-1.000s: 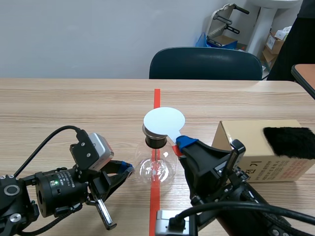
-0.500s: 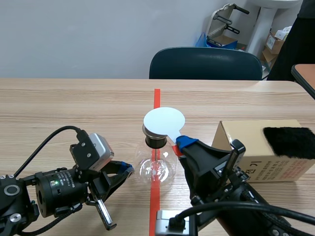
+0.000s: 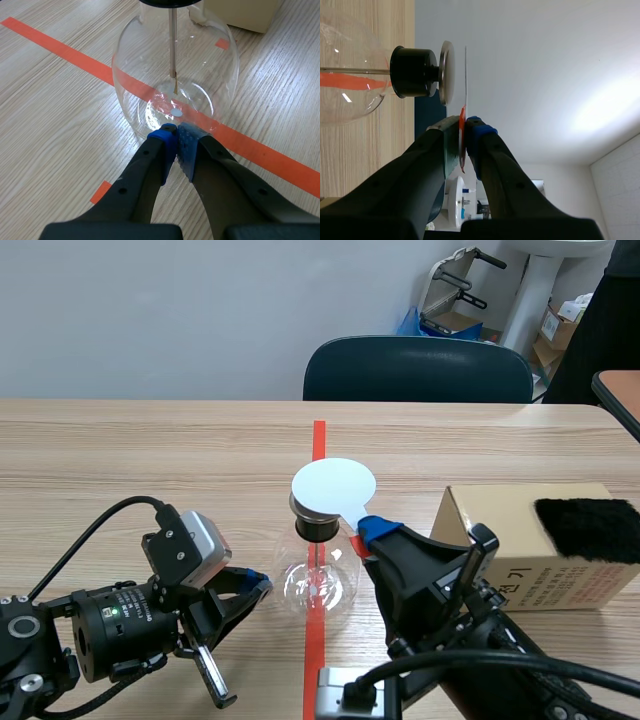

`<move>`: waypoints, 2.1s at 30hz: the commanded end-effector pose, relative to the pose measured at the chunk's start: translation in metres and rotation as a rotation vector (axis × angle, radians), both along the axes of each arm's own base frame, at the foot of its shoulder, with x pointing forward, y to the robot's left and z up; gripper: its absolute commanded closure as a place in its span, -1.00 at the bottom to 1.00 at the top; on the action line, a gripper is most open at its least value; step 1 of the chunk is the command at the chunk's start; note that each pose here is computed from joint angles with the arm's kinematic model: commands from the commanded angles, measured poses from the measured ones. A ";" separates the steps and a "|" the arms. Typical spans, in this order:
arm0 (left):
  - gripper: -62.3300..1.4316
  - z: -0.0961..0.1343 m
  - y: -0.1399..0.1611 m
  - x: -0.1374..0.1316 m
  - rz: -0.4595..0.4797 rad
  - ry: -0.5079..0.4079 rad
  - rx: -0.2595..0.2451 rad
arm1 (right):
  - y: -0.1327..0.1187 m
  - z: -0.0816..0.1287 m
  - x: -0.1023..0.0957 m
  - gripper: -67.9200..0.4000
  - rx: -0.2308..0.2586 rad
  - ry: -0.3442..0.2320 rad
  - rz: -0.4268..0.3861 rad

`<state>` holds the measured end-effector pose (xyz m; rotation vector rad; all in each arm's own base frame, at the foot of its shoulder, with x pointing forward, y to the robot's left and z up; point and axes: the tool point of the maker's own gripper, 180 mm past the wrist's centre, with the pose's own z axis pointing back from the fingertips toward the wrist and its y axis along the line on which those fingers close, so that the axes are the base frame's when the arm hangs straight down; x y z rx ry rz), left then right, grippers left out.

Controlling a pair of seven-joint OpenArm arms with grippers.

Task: Do the electroscope experiment

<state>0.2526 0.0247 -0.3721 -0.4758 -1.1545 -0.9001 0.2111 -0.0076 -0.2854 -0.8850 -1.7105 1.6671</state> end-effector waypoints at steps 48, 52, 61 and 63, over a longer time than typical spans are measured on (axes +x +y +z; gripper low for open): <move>0.91 0.008 -0.006 0.003 -0.001 -0.019 -0.028 | -0.080 0.013 0.039 0.94 0.040 -0.037 -0.475; 0.91 0.008 -0.006 0.003 -0.001 -0.019 -0.028 | -0.093 0.013 0.041 0.94 0.046 -0.037 -0.544; 0.91 0.008 -0.006 0.003 -0.001 -0.019 -0.028 | -0.099 0.013 0.042 0.94 0.049 -0.037 -0.582; 0.91 0.008 -0.006 0.003 -0.001 -0.019 -0.028 | -0.098 0.013 0.041 0.94 0.048 -0.037 -0.574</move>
